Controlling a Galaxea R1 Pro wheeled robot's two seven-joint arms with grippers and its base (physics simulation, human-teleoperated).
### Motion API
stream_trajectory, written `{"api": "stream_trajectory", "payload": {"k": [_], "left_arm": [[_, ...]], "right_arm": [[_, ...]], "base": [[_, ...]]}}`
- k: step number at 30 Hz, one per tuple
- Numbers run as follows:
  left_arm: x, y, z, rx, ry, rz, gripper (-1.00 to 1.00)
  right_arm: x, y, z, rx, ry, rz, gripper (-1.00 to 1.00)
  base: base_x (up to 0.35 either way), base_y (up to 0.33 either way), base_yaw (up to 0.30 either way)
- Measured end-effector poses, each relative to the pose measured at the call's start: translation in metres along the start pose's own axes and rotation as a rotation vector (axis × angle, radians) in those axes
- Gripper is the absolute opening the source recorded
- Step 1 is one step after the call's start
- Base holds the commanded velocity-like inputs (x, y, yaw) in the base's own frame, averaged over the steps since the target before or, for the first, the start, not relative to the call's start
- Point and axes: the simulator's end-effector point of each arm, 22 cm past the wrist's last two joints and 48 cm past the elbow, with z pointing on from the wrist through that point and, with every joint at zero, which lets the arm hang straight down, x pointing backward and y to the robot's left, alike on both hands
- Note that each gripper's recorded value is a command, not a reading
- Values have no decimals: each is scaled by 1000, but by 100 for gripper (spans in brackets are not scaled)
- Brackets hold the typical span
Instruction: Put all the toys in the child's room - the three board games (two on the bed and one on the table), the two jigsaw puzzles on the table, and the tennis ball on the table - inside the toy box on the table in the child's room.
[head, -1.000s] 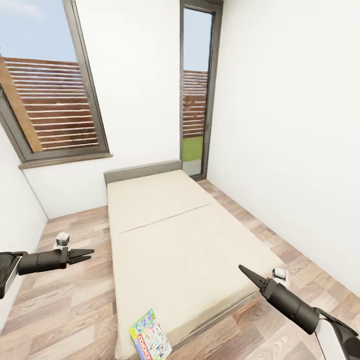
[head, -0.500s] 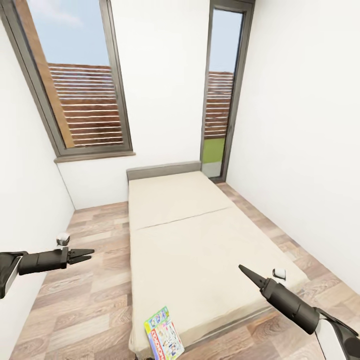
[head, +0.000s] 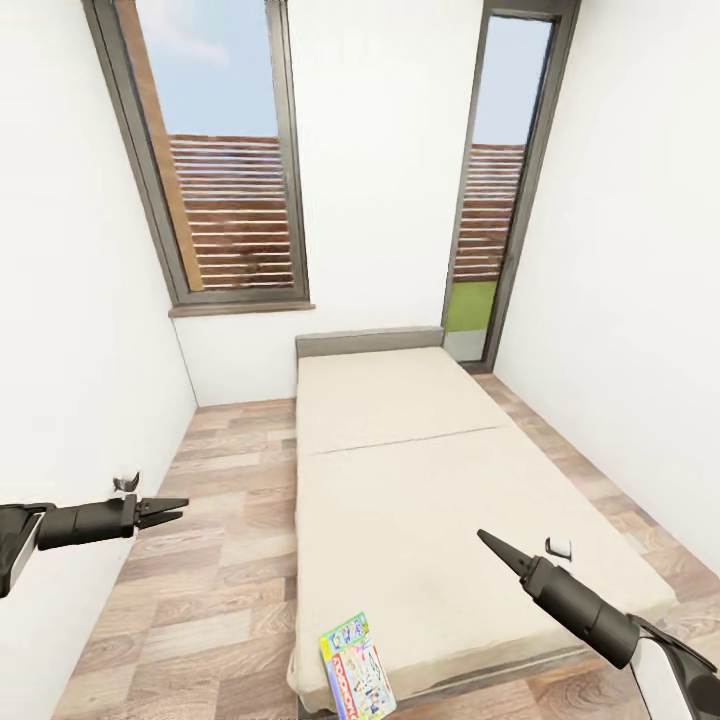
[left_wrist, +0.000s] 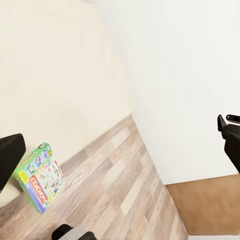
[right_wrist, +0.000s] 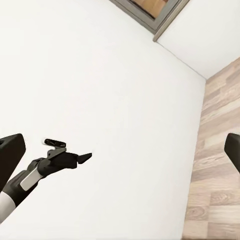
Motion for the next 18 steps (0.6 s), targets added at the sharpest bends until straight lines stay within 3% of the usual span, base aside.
{"api": "stream_trajectory", "payload": {"k": [9, 18], "left_arm": [[-1, -1, -1, 1, -1, 2, 100], [-1, -2, -1, 1, -2, 3, 100]], "right_arm": [[0, 0, 0, 0, -1, 0, 100], [1, -2, -1, 3, -1, 5, 100]], "base": [[0, 0, 274], [0, 0, 59]]}}
